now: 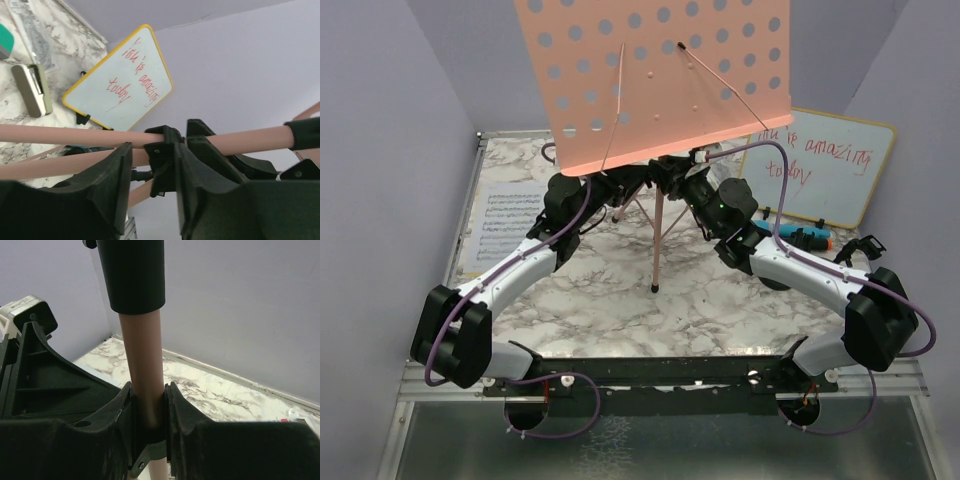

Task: Pack up the instrument practice props
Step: Unscrew the knob on the music stand.

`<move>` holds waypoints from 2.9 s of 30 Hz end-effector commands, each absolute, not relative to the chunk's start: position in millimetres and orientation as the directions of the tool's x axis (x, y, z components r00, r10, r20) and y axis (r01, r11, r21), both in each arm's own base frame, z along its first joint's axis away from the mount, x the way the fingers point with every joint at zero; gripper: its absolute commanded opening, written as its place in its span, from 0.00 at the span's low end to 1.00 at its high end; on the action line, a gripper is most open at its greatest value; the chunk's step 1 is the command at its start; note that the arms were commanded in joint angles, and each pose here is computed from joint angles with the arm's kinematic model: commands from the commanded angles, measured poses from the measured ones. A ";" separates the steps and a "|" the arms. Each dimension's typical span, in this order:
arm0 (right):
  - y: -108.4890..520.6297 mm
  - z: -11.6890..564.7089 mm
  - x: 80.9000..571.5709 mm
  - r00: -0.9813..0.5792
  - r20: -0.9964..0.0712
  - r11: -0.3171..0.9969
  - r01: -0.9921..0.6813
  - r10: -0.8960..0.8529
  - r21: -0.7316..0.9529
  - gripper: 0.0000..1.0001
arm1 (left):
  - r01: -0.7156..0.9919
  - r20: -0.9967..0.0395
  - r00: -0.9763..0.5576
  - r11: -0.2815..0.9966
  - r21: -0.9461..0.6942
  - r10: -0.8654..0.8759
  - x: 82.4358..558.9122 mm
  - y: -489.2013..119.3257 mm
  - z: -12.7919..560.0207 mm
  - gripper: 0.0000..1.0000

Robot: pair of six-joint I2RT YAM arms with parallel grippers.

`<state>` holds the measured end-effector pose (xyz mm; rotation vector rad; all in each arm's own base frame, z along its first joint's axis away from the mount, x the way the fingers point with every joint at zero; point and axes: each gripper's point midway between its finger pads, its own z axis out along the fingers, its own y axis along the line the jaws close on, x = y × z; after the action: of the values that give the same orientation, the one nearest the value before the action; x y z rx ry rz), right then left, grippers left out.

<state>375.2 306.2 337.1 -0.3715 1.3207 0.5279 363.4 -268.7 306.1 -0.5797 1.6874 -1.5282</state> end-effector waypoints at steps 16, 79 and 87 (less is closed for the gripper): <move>290.0 287.3 386.7 0.009 -0.996 0.876 -0.476 0.089 0.073 0.00 | -0.046 0.075 -0.648 -0.060 -0.997 -0.757 344.5 -272.0 312.0 0.00; 292.6 292.3 371.6 0.080 -0.997 0.833 -0.552 0.014 -0.033 0.00 | 0.349 -0.456 0.737 0.297 0.889 0.498 310.3 -252.0 310.9 0.91; 294.0 291.5 373.3 0.064 -0.998 0.833 -0.552 0.000 -0.036 0.00 | 0.337 -0.413 0.778 0.241 0.910 0.474 311.9 -274.0 315.9 0.73</move>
<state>363.9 308.5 336.1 -0.4240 1.3003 0.5380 309.4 -264.8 302.0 1.3289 0.8036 0.0705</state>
